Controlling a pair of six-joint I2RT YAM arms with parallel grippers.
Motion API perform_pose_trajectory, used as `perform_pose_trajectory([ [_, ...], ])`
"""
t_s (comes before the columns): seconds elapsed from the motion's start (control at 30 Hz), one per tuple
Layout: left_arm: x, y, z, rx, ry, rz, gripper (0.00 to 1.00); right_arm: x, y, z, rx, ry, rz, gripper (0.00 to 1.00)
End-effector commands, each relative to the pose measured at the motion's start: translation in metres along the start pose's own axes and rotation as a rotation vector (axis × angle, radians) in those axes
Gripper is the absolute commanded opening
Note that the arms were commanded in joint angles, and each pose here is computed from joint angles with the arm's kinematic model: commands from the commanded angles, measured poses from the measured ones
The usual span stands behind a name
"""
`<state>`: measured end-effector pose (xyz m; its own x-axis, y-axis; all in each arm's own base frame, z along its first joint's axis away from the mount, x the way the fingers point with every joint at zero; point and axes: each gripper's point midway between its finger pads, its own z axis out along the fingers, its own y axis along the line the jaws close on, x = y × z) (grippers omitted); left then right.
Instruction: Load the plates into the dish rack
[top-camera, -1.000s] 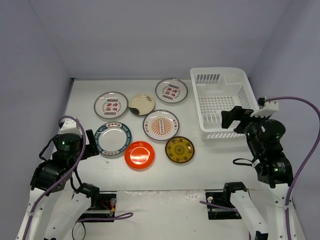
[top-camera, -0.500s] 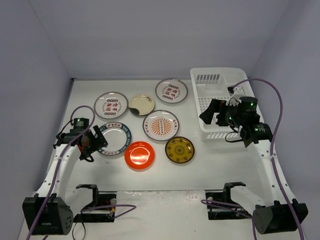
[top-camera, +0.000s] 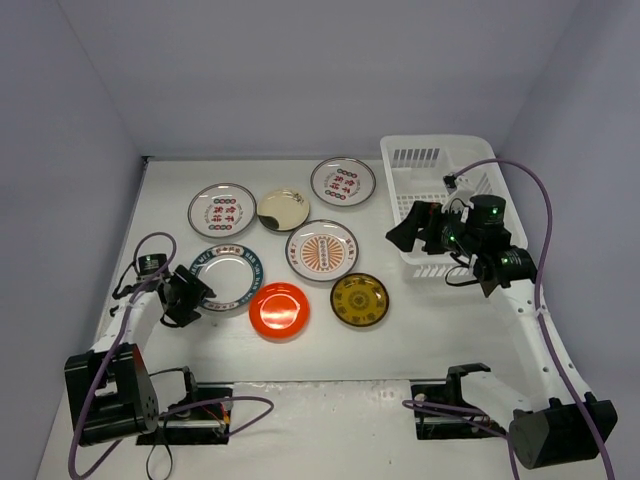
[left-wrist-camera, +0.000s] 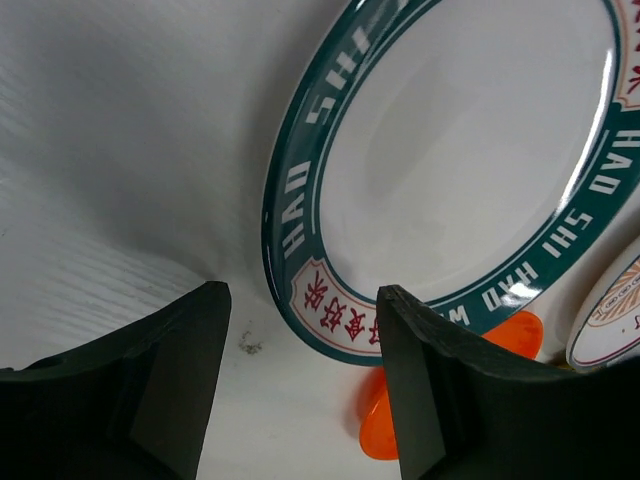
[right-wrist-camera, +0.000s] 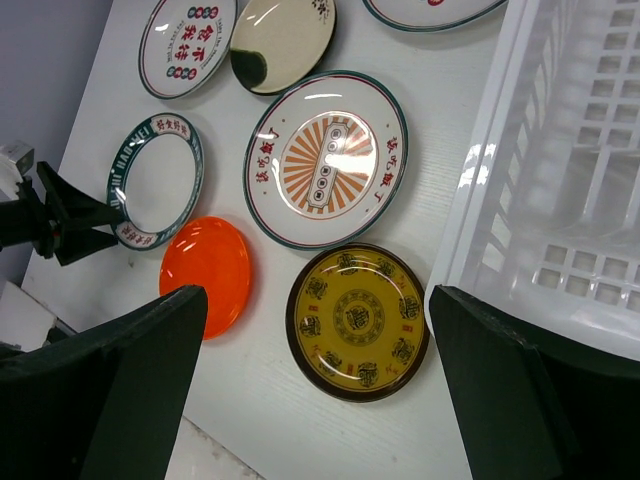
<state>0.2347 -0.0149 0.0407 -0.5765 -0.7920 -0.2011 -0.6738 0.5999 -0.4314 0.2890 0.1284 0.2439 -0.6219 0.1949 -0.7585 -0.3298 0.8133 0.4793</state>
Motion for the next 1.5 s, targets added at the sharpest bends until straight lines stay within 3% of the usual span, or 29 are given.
perform_pose_trajectory([
  [0.0, -0.023, -0.025, 0.004, 0.104, -0.076, -0.041, 0.59, -0.015, 0.018, -0.004, -0.075, -0.072, -0.041, 1.00],
  [0.23, -0.021, -0.013, 0.021, 0.087, -0.095, -0.063, 0.50, -0.007, 0.015, -0.005, -0.071, -0.065, -0.038, 1.00],
  [0.37, -0.016, -0.009, 0.025, 0.084, -0.086, -0.073, 0.24, -0.002, 0.014, -0.003, -0.072, -0.057, -0.031, 1.00],
  [0.53, -0.013, -0.011, 0.016, 0.098, -0.084, -0.079, 0.00, -0.001, 0.018, -0.001, -0.096, -0.055, -0.038, 1.00],
  [0.9, -0.024, -0.073, -0.049, 0.294, -0.061, 0.013, 0.00, -0.013, 0.072, 0.023, -0.239, -0.009, -0.033, 0.99],
  [1.2, -0.030, -0.166, -0.129, 0.695, -0.051, 0.169, 0.00, -0.017, 0.138, 0.069, -0.355, 0.033, 0.005, 0.89],
  [1.47, -0.007, -0.204, -0.179, 0.916, -0.010, 0.298, 0.00, -0.001, 0.179, 0.115, -0.391, 0.096, 0.027, 0.79],
])
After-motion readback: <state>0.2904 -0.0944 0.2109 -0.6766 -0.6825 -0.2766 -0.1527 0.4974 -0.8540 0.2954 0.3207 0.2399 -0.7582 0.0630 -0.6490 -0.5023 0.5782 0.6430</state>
